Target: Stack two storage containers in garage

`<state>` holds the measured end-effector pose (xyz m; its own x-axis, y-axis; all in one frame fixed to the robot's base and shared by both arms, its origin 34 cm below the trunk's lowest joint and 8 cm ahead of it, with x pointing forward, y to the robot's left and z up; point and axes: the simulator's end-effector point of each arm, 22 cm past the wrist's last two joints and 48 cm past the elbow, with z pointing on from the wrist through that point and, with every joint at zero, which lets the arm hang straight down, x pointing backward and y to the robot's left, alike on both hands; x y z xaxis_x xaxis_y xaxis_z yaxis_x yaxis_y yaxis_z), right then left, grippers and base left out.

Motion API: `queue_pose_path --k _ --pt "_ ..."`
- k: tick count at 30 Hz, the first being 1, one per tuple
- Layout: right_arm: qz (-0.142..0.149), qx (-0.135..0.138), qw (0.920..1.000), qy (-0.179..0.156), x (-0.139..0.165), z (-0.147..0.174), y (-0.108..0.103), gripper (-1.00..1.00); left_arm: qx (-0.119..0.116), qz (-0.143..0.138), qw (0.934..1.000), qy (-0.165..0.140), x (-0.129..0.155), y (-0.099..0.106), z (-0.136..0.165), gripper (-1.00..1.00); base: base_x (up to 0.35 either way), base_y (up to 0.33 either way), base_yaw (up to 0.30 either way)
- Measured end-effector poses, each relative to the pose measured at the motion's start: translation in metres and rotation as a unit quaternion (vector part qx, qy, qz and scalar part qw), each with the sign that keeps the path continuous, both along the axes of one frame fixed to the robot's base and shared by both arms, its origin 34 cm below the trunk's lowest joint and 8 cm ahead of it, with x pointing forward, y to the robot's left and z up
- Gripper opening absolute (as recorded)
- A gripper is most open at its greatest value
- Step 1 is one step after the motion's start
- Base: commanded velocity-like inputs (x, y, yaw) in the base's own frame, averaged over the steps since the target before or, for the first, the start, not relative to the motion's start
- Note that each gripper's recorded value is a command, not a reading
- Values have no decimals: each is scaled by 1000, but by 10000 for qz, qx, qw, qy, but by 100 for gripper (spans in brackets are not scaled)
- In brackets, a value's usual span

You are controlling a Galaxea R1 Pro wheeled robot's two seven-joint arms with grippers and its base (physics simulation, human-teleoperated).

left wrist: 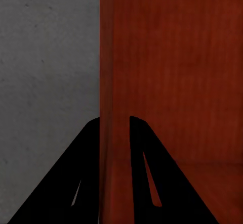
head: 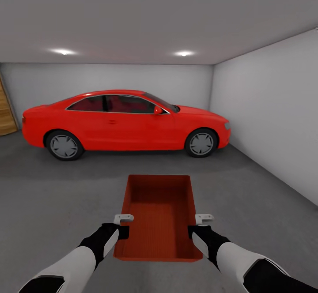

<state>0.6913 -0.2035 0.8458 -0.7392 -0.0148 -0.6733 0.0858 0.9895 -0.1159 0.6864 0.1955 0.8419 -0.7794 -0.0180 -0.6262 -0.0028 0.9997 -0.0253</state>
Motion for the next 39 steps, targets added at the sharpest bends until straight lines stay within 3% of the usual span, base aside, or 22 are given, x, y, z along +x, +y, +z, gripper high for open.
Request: queue_pose_path --k 39 --pt "1 -1 10000 0 0 0 0 -100 -1 0 10000 0 0 0 0 -100 321 0 -254"
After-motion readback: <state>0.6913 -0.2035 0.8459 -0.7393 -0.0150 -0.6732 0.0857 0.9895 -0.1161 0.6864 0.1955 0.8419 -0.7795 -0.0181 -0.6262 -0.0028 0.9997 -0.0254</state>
